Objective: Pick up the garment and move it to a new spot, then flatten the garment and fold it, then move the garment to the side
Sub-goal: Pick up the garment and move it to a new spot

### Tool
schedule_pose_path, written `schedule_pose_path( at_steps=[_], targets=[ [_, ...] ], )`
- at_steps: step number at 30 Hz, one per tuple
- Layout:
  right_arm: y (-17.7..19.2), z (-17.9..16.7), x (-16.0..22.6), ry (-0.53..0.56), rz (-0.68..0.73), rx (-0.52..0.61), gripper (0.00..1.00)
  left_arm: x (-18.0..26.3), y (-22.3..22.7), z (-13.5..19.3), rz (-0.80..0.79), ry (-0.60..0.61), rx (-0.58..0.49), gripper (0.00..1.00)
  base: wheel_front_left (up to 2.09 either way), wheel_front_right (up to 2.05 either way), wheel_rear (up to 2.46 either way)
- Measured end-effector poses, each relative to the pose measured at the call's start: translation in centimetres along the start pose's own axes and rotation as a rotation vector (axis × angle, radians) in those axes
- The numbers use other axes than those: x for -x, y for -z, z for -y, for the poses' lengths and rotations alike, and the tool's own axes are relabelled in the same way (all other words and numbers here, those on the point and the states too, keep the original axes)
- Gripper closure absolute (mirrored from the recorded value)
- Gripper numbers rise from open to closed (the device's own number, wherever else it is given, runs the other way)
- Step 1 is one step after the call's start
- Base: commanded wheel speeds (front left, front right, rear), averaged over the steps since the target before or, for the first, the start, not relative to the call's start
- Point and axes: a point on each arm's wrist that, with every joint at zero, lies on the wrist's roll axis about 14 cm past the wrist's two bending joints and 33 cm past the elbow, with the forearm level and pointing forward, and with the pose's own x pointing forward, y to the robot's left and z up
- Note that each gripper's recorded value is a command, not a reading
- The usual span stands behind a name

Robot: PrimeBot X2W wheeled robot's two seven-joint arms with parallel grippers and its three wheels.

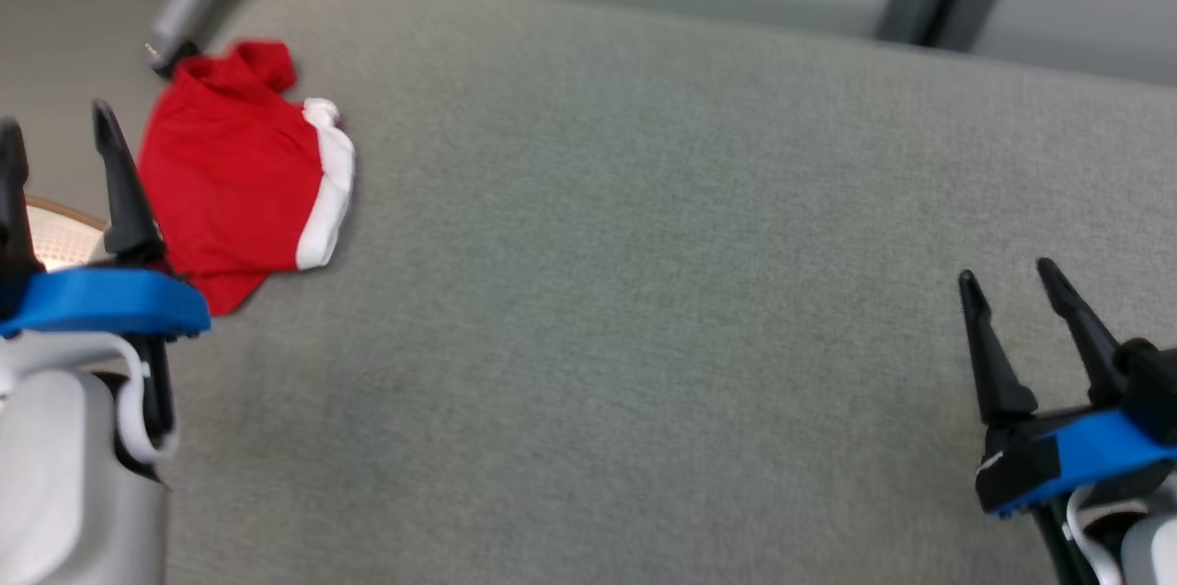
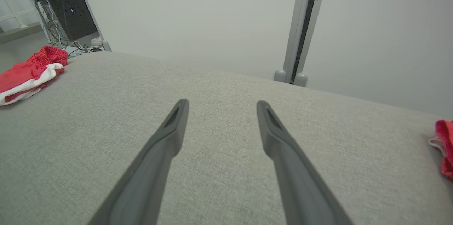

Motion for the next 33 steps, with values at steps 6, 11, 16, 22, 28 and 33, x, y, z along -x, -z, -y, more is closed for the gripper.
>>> schedule_pose_path(
  at_steps=[6, 11, 16, 22, 28, 33],
  targets=[
    [1.0, 3.9, -0.2, 0.079, -0.029, 0.022, 0.00, -6.4, 3.1, 2.9, -0.082, 0.067, -0.032, 0.00, 0.00, 0.00, 0.00],
    [2.1, 6.6, -0.4, 0.134, -0.064, 0.041, 0.00, -9.3, 8.0, 4.2, -0.225, 0.090, -0.056, 0.00, 0.00, 0.00, 0.00],
    [3.5, 7.9, -0.8, 0.151, -0.098, 0.050, 0.00, -9.3, 13.8, 5.0, -0.407, 0.105, -0.080, 0.00, 0.00, 0.00, 0.00],
    [4.1, 8.2, -1.7, 0.147, -0.100, 0.051, 0.00, -6.6, 19.6, 4.4, -0.642, 0.098, -0.089, 0.00, 0.00, 0.00, 0.00],
    [3.9, 8.1, -1.9, 0.142, -0.099, 0.055, 0.00, -5.0, 21.7, 4.3, -0.766, 0.085, -0.040, 0.00, 0.00, 0.00, 0.00],
    [3.3, 8.1, -1.8, 0.141, -0.089, 0.059, 0.00, -4.2, 22.3, 4.5, -0.845, 0.089, -0.020, 1.00, 0.00, 0.00, 0.00]
  ],
)
